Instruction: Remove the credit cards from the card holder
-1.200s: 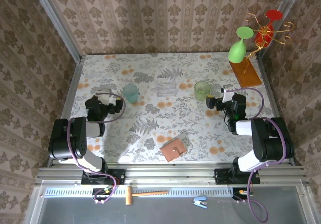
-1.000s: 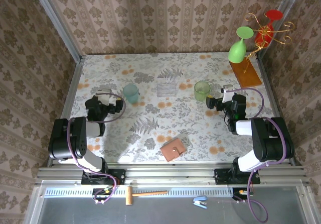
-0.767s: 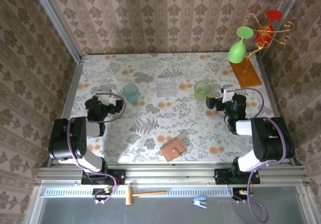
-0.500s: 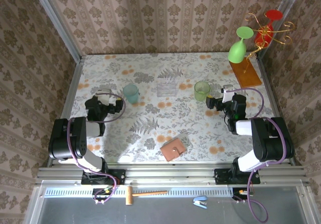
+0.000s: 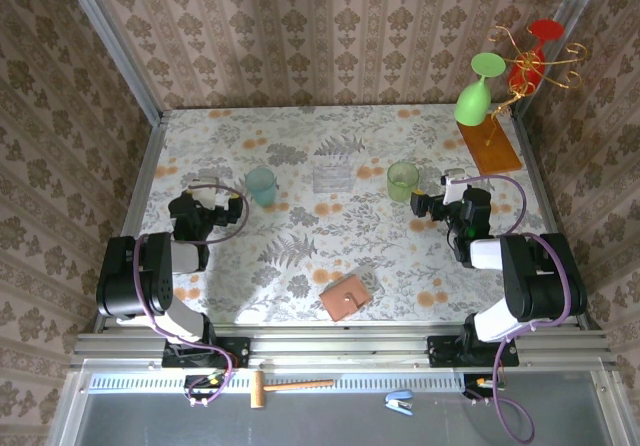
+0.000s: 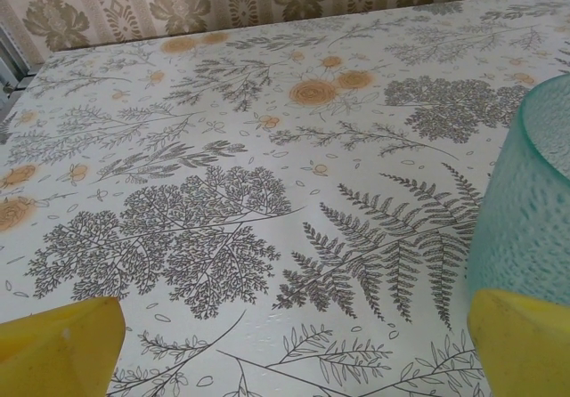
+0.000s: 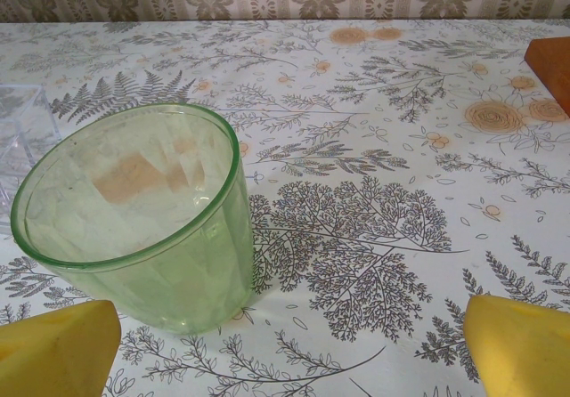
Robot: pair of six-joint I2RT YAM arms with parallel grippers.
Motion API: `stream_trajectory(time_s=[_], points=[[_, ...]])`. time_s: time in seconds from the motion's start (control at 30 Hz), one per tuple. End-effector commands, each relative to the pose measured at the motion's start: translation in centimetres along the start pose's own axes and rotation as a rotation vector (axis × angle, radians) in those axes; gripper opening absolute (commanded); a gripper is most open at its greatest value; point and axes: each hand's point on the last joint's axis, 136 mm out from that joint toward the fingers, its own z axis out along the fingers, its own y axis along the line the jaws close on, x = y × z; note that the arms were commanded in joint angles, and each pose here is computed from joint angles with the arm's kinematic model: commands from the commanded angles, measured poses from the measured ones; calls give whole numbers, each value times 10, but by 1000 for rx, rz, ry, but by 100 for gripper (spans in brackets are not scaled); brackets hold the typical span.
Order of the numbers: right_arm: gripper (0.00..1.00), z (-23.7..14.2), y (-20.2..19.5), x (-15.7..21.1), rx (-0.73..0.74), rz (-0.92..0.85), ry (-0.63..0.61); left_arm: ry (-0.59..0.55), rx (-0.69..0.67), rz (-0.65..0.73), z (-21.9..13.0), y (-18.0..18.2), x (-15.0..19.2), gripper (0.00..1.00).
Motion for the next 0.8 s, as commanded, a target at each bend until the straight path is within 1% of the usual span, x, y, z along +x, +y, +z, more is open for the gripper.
stream_trajectory(time_s=[0.0, 0.1, 0.17, 0.27, 0.37, 0.4, 0.53, 0.63, 0.7, 0.77], points=[[100, -1, 3, -2, -17, -20, -21, -6, -14, -9, 2, 3, -5, 100], [100, -3, 1, -6, -2, -21, -22, -9, -19, 4, 1, 1, -6, 100], [100, -5, -3, -12, 34, -10, -11, -16, -20, 31, -2, -4, -9, 100], [100, -5, -1, -18, 24, -3, 23, -32, -39, 67, -9, -9, -16, 100], [100, -9, -1, -19, 30, -1, 28, -48, -69, 75, -17, -9, -22, 100], [100, -14, 0, -28, 32, -4, 8, -46, -71, 78, -19, -10, -24, 100], [100, -25, 1, -35, 45, 8, 42, -29, -103, 93, -27, -12, -35, 100], [95, -35, 5, -41, 35, 54, 70, 8, -163, 42, -35, -8, -43, 100], [92, -43, 10, -43, 30, 91, 100, 46, -159, 31, -41, -14, -47, 100], [87, -50, 19, -42, 12, 131, 140, 62, -153, 24, -48, -22, -52, 100]])
